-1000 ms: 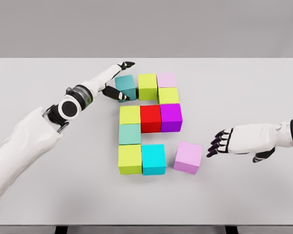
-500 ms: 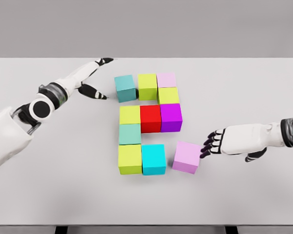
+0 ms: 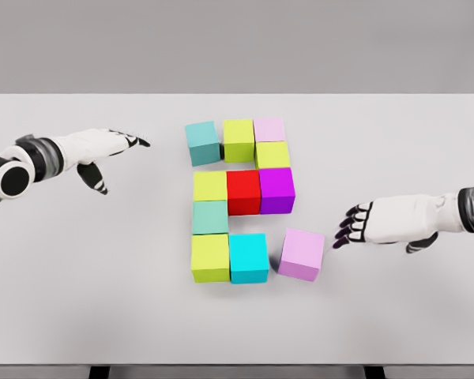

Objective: Assemble the squares on the desktop into the number 2

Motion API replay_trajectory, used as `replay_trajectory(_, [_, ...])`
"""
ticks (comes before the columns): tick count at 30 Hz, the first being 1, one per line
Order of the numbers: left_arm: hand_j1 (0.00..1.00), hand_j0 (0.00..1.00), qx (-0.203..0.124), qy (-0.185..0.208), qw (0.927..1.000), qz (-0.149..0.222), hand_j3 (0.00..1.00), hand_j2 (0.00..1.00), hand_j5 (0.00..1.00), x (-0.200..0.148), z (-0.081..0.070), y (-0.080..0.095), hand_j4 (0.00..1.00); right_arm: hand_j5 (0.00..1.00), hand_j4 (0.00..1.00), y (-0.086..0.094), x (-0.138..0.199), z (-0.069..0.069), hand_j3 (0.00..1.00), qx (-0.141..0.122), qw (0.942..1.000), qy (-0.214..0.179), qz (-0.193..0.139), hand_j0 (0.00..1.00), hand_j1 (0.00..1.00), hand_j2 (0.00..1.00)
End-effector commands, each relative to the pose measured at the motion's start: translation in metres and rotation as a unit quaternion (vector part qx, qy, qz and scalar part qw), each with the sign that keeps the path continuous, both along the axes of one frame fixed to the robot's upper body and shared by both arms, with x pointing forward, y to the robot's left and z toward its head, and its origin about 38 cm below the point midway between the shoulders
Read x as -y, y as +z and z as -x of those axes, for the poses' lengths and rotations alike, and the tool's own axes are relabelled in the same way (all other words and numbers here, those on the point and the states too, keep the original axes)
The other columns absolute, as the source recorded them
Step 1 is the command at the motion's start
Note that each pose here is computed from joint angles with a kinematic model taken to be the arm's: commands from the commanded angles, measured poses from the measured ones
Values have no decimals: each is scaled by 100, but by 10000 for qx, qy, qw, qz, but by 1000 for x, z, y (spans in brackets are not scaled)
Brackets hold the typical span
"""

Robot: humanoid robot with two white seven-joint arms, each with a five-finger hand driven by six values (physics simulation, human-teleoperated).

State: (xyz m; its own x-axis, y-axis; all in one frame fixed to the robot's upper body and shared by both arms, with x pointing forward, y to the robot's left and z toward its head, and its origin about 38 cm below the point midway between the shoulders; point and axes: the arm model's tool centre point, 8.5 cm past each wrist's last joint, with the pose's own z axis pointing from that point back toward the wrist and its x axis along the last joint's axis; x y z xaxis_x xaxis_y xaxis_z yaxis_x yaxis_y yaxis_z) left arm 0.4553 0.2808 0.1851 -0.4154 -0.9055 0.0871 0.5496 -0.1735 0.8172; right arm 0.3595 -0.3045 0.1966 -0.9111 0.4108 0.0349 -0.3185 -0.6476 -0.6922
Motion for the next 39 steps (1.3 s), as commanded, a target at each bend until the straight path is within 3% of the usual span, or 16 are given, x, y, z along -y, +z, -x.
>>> replay_trajectory(1, [100,100,-181,-98,9992,-335,100,100,100,-1,3,-4,100,100,100,-3,5,-4,100,35,9999,-87,95,100,100,100])
replay_trajectory(5, [100,100,96,-150,9981,-584,100,100,100,3,-4,4,100,100,100,-7,-1,-4,100,8,10000,-9,85,100,100,100])
replay_trajectory(9, [100,100,343,-378,9955,-800,100,100,100,32,-8,-4,100,100,100,-8,-9,-4,100,18,10000,74,25,100,100,100])
replay_trajectory(13, [100,100,390,-318,9947,-897,100,100,100,43,-18,-14,100,100,100,-8,-17,-4,100,32,9998,172,-39,100,100,100])
replay_trajectory(24, [100,100,343,-384,9955,-801,100,100,100,62,-23,-22,100,100,100,-1,-32,-9,100,119,9993,293,-207,100,100,100])
replay_trajectory(32, [100,100,346,-618,9956,-621,100,100,100,67,-25,-4,100,100,100,1,-32,-11,100,132,9993,275,-235,100,100,100])
replay_trajectory(37, [100,100,-293,-635,9954,-661,100,100,100,33,-21,7,100,100,100,20,-11,-16,100,174,9990,-68,-397,100,100,100])
replay_trajectory(39, [100,100,-420,-688,9945,-667,100,100,100,35,-21,8,100,100,100,30,1,-4,100,195,9993,-71,-302,100,100,100])
